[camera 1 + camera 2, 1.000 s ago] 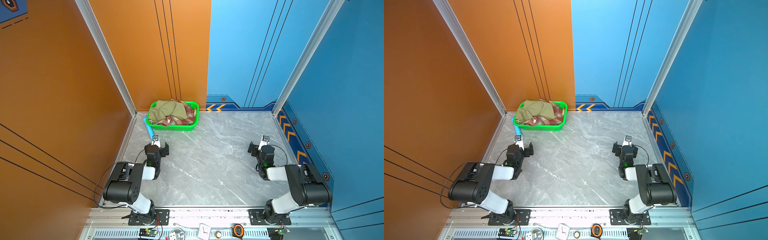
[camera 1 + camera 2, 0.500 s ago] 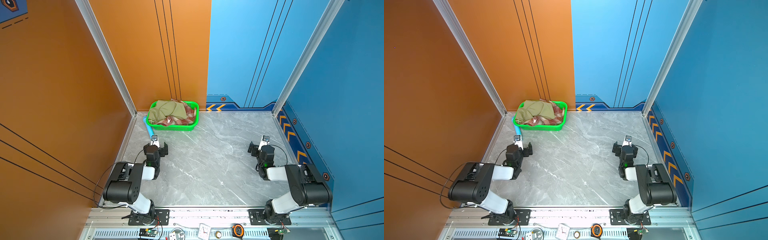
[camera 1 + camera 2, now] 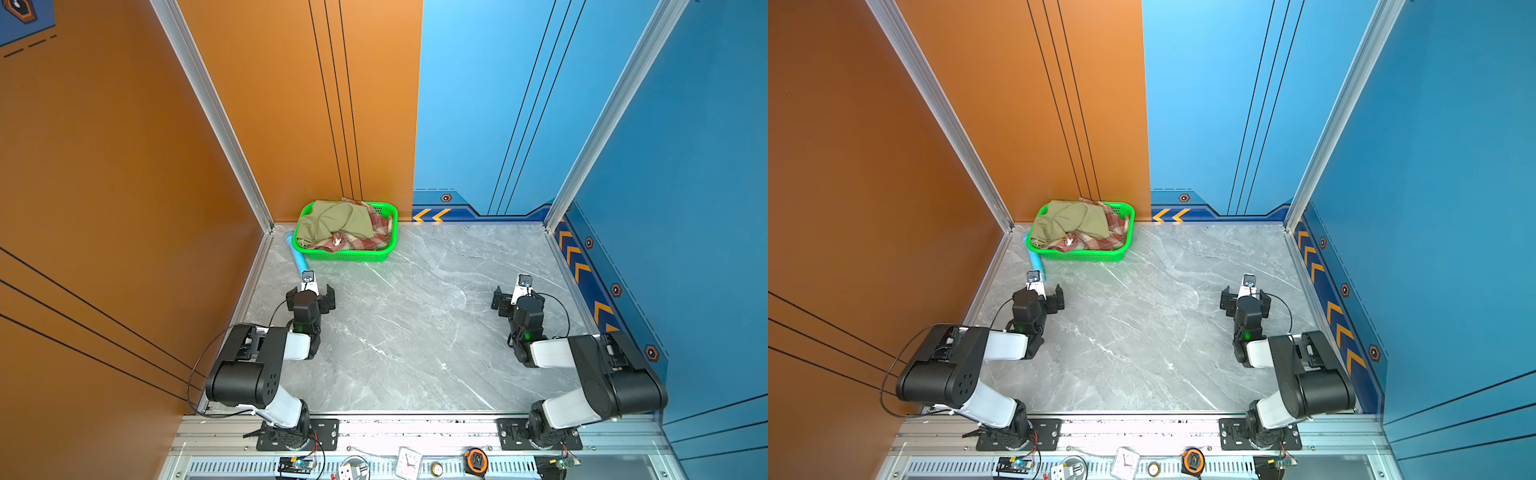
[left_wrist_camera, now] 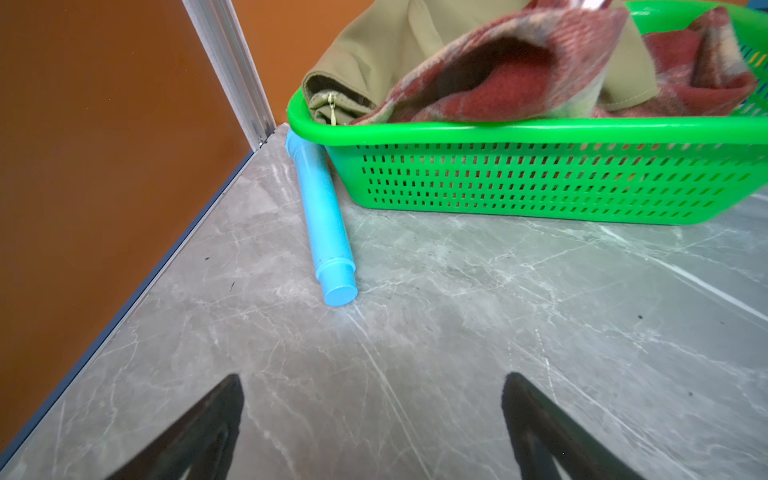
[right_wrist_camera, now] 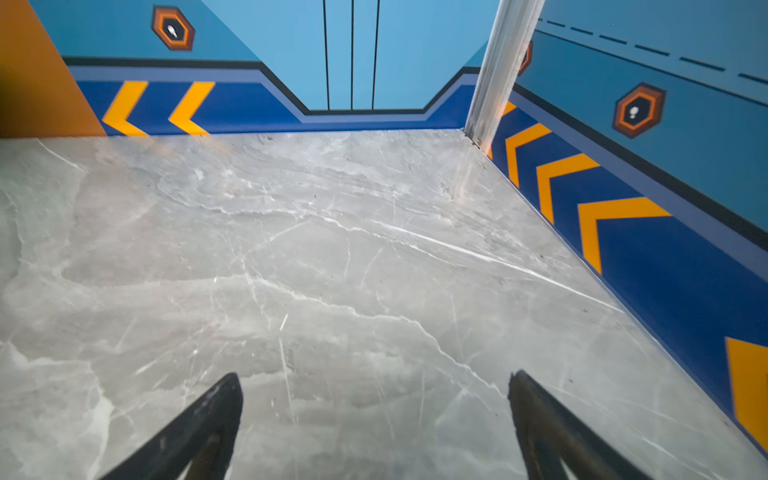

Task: Fold and stack the skirts
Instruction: 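Grasp the olive-green skirt in the basket with the left gripper while the right arm advances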

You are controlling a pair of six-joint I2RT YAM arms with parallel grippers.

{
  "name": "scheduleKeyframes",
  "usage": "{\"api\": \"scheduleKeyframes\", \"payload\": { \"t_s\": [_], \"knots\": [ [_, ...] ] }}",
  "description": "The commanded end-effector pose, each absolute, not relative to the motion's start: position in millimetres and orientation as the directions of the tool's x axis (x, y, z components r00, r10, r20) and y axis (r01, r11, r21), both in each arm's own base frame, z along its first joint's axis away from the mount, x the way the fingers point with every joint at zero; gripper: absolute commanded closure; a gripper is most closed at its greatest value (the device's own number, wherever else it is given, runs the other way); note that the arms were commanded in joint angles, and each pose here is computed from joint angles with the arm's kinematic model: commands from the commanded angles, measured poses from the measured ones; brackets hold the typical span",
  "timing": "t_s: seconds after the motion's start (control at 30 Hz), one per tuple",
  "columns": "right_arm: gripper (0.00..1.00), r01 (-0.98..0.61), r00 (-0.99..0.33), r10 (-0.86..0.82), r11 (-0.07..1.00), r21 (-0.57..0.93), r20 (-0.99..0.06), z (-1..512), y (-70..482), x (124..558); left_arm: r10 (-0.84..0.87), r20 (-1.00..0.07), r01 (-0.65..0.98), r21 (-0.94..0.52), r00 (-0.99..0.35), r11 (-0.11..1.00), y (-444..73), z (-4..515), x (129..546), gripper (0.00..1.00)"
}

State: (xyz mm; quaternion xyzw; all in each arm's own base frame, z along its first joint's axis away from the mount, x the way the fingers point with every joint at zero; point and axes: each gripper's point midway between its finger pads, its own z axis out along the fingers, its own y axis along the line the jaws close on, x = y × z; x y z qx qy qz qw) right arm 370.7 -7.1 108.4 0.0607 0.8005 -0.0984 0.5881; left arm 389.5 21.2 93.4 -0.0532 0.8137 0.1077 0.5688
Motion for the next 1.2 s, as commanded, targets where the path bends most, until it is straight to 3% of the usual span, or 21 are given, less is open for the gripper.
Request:
{"api": "scheduleKeyframes", "payload": {
  "t_s": [0.0, 0.07, 0.17, 0.33, 0.57, 0.8, 1.17],
  "knots": [
    [0.0, 0.252, -0.314, -0.011, 0.963, -0.094, -0.95, 147.9, -4.8, 369.1, 0.063, -0.933, -0.306, 0.18, -0.355, 0.935, 29.3, 123.1, 389.8, 0.02],
    [0.0, 0.223, -0.278, 0.052, 0.975, -0.012, -0.959, 165.6, 6.1, 369.5, 0.08, -0.925, -0.32, 0.209, -0.373, 0.924, 27.3, 141.3, 388.9, 0.02],
    [0.0, 0.178, -0.327, 0.061, 0.984, 0.002, -0.943, 187.8, 32.6, 375.6, 0.089, -0.924, -0.322, 0.218, -0.373, 0.921, 14.7, 174.7, 385.4, 0.02],
    [0.0, 0.05, -0.362, 0.038, 0.999, 0.021, -0.931, 219.2, 100.7, 390.8, -0.027, -0.936, -0.314, 0.09, -0.351, 0.945, -1.8, 222.6, 385.3, 0.01],
    [0.04, -0.127, -0.474, -0.006, 0.99, 0.062, -0.881, 216.8, 186.1, 394.4, -0.071, -0.87, -0.197, 0.031, -0.488, 0.98, -24.4, 267.9, 443.6, 0.07],
    [0.04, -0.264, -0.52, -0.107, 0.964, 0.04, -0.847, 203.4, 241.1, 381.3, -0.15, -0.793, -0.16, -0.067, -0.591, 0.985, -37.6, 262.6, 509.5, 0.12],
    [0.04, -0.333, -0.508, -0.149, 0.942, 0.033, -0.848, 202.8, 272.0, 384.5, -0.269, -0.723, -0.227, -0.158, -0.636, 0.961, 4.1, 225.8, 556.0, 0.12]
  ]
}}
